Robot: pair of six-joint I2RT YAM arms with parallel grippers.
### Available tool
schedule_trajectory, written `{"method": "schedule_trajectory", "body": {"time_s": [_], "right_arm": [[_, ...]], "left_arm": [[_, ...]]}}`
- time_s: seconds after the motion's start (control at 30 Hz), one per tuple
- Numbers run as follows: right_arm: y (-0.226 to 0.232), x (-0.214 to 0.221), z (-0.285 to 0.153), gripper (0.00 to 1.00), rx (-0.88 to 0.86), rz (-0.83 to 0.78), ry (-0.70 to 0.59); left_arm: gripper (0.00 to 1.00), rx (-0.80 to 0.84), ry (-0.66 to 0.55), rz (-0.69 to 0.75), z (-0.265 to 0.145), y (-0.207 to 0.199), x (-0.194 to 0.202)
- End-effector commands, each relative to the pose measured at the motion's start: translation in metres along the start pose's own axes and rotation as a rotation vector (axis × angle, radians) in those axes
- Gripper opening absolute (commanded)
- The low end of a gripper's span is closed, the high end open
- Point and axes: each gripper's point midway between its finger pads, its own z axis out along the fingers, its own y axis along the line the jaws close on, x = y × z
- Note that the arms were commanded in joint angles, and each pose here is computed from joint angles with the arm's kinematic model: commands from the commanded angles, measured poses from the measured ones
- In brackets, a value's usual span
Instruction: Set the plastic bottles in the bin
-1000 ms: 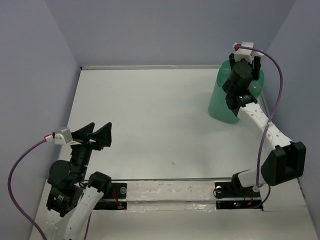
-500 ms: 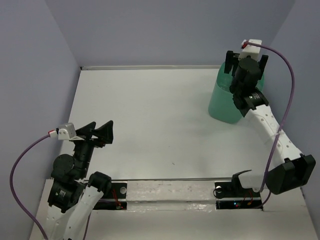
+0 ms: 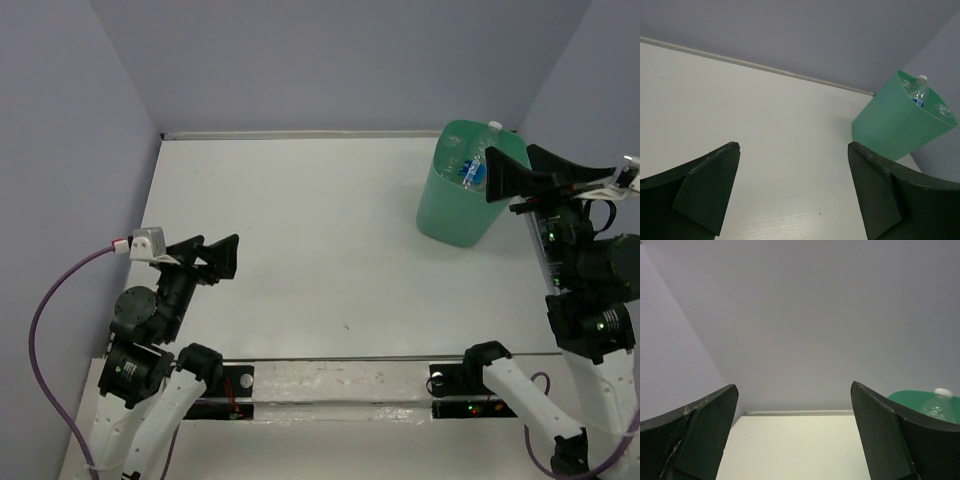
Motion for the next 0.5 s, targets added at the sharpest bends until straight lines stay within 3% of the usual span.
{"method": "schedule_trajectory", "body": {"time_s": [0.0, 0.2, 0.3, 0.47], "right_arm": [[0.047, -0.021, -0.050, 1.00, -0.237, 0.091, -0.015], [0.055, -0.077, -0.129, 1.00, -0.280, 0.056, -0.198], [0.034, -0.072, -0.139, 1.00, -0.190, 0.041, -0.235], [0.027, -0.052, -0.129, 1.00, -0.166, 0.016, -0.173]], "left_arm": [[0.99, 0.161, -0.108, -0.041, -0.001, -0.051, -0.065], [0.99, 0.313, -0.207, -0.085, -0.017, -0.096, -0.124], [0.99, 0.351, -0.226, -0.106, -0.019, -0.103, -0.130], [0.99, 0.344, -0.200, -0.129, -0.009, -0.104, -0.124]]}}
